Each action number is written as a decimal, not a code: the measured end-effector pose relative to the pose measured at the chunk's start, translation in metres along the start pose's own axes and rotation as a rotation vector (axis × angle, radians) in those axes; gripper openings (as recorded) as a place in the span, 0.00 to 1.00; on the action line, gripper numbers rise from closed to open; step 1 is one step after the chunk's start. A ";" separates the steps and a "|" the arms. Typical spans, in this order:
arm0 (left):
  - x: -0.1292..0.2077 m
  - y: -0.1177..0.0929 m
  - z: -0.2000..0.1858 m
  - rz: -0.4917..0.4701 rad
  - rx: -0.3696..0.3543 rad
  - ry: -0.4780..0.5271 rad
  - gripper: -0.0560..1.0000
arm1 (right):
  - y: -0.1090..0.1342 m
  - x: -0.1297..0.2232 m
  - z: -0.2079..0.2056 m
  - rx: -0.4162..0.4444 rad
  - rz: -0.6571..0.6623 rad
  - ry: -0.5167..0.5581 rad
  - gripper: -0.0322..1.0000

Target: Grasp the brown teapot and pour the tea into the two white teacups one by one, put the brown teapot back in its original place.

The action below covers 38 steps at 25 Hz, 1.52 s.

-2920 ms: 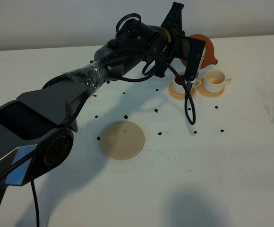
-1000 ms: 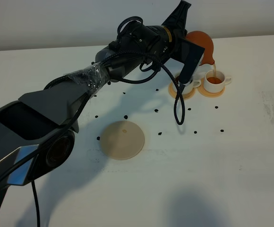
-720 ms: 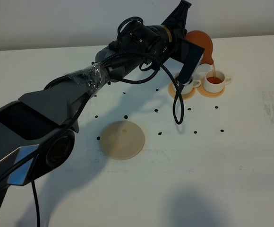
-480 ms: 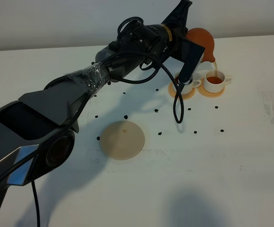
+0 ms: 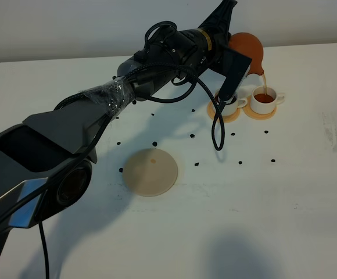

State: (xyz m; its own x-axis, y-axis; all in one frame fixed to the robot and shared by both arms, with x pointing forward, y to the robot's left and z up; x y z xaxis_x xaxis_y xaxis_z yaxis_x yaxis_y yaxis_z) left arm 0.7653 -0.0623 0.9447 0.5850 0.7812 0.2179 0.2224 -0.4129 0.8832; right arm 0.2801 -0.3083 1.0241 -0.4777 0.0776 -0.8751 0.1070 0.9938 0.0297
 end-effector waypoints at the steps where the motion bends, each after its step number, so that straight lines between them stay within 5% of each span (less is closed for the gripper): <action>1: 0.000 0.000 0.000 0.000 -0.001 0.000 0.17 | 0.000 0.000 0.000 0.000 0.000 0.000 0.45; 38: -0.001 0.006 0.000 0.072 -0.038 -0.002 0.17 | 0.000 0.000 0.000 0.000 0.000 0.000 0.45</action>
State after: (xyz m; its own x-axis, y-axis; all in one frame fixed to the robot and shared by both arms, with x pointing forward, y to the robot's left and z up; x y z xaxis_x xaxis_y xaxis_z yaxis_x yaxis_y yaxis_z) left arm 0.7659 -0.0654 0.9497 0.6004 0.7489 0.2805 0.1501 -0.4500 0.8803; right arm 0.2801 -0.3083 1.0241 -0.4777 0.0776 -0.8751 0.1070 0.9938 0.0297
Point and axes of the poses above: a point on each arm's last joint axis where the gripper is mounted, z pointing out along that axis toward the gripper, y along the wrist's bending axis when the last joint is at zero, x = y × z, the point moved 6 cm from there along z, pointing out along that axis toward the gripper, and after that the axes turned 1 degree about -z, right-handed, at the moved point
